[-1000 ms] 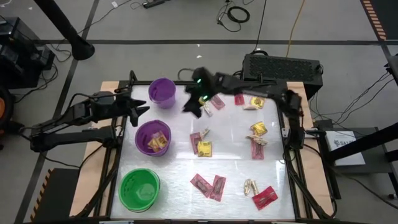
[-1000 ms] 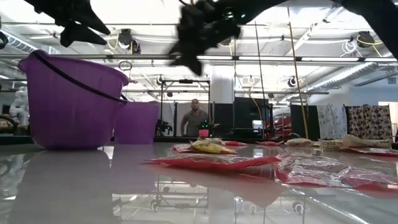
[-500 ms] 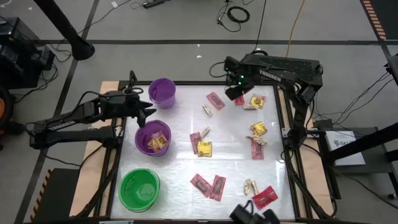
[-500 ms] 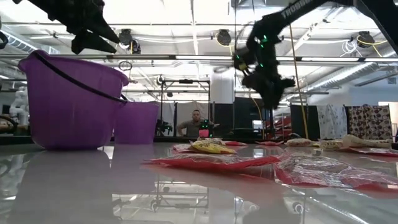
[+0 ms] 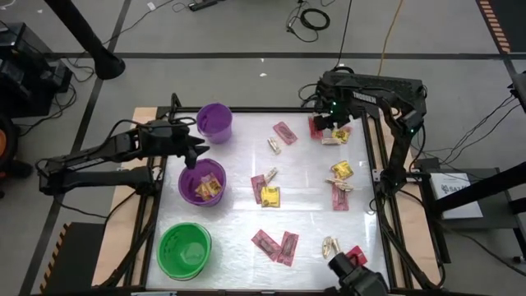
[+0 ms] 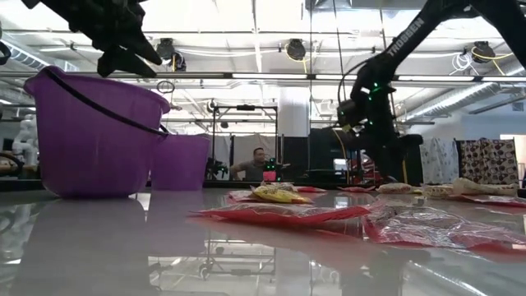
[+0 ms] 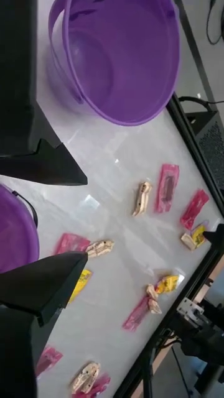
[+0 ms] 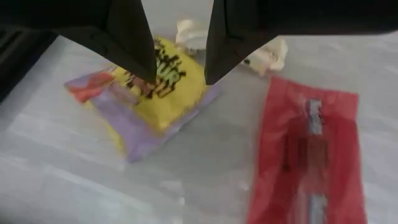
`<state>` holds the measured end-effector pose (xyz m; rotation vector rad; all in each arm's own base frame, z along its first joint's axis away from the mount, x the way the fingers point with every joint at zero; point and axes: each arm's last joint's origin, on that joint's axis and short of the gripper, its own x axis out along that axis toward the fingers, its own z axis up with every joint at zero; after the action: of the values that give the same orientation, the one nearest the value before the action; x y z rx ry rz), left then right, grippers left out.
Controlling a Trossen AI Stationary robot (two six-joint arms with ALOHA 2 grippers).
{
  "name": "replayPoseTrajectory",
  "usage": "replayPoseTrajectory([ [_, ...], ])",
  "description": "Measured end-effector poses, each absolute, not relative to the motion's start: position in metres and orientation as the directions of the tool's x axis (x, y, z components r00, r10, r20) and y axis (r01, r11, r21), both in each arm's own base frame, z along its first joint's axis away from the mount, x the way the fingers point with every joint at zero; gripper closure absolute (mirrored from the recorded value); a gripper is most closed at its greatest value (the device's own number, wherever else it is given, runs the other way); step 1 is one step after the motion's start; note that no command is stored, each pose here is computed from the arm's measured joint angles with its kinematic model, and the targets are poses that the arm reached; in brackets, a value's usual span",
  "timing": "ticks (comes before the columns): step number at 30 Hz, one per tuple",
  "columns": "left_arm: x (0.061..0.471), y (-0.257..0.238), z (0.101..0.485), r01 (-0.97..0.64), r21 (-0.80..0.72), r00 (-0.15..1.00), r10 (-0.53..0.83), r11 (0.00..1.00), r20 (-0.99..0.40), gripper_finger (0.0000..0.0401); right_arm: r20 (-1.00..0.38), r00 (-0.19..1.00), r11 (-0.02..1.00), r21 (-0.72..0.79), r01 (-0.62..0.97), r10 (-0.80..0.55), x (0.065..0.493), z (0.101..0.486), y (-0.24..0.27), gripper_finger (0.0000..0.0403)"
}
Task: Sort candy by brand, put in halloween buckets
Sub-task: Put the yellow candy into the bottom purple bucket
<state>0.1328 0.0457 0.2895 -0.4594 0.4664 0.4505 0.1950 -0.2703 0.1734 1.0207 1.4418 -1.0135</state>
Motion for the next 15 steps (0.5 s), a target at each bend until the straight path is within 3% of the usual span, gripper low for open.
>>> replayPoseTrajectory([
  [9, 0.135, 0.046, 0.288, -0.522, -0.348, 0.796, 0.298, 0.779, -0.527, 0.021, -0.994, -0.085, 0.293, -0.06, 0.954, 0.073, 0.189, 0.161, -0.268, 0.0273],
  [15, 0.135, 0.046, 0.288, -0.524, -0.344, 0.795, 0.302, 0.779, -0.527, 0.021, -0.982, -0.099, 0.361, -0.035, 0.932, 0.16, 0.197, 0.183, -0.239, 0.0273],
])
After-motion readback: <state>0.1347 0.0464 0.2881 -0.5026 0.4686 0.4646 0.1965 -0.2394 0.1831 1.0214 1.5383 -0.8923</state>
